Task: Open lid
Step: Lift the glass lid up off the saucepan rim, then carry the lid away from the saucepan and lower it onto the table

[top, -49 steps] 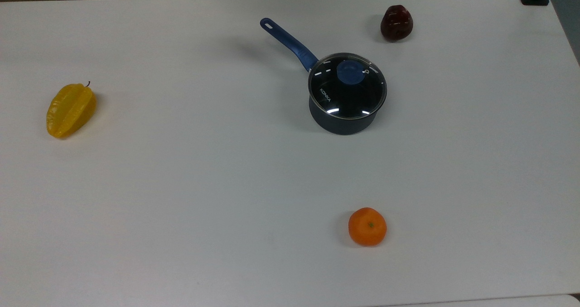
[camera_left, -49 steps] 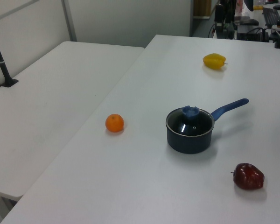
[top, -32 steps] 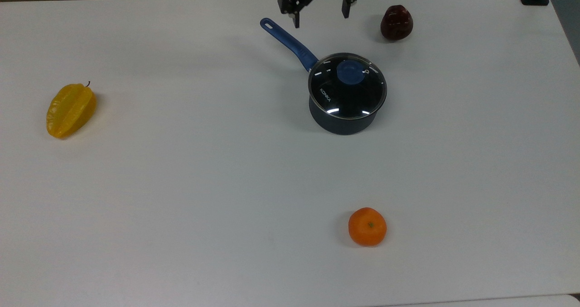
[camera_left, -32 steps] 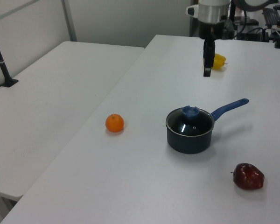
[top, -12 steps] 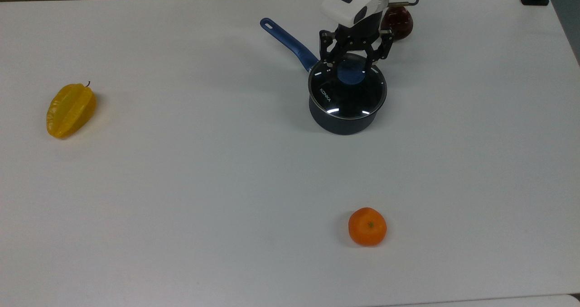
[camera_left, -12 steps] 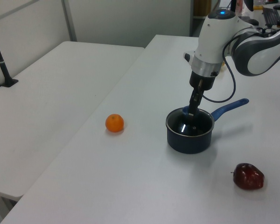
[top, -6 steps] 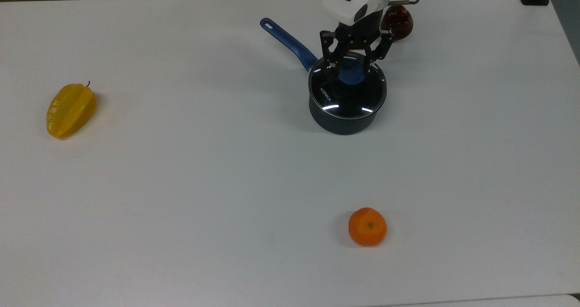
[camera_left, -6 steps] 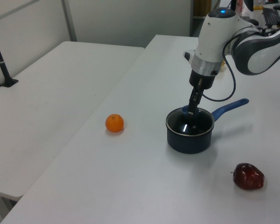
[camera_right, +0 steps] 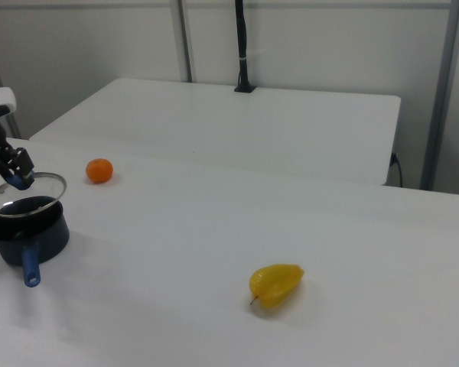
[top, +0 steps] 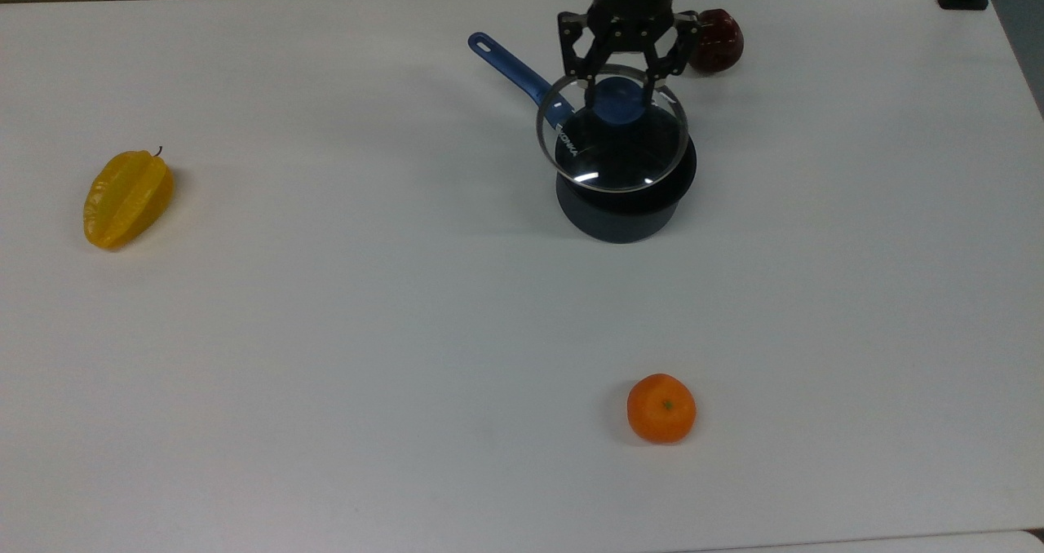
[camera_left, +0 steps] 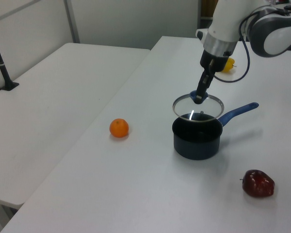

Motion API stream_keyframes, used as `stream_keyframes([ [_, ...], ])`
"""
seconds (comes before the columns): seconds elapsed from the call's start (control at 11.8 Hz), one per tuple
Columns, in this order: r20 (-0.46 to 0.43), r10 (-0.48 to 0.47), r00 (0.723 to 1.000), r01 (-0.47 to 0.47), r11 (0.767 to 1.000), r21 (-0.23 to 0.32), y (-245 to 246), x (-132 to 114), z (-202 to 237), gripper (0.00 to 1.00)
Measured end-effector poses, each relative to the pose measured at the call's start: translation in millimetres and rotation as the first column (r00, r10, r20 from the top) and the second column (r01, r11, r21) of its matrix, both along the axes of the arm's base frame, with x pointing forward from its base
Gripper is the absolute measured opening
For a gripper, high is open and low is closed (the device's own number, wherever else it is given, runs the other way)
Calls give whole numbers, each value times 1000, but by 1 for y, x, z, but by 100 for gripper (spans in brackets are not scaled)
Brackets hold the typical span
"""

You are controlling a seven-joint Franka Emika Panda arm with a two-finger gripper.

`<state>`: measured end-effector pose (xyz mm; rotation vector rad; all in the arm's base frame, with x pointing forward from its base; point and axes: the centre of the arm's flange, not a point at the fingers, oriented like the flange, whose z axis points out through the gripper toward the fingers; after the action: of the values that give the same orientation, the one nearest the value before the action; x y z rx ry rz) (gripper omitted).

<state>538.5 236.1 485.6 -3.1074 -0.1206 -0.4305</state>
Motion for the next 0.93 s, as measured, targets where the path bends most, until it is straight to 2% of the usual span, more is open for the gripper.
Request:
stream_keyframes([
  [0.34,20,-145,989,144,990,4,-82,30,13,61],
  [0.59,21,-221,975,221,975,-15,-157,45,13,61],
  [0.76,13,-240,971,241,970,-29,-191,50,9,61],
  [0.93,-14,-251,968,251,967,-39,-205,54,-7,61],
])
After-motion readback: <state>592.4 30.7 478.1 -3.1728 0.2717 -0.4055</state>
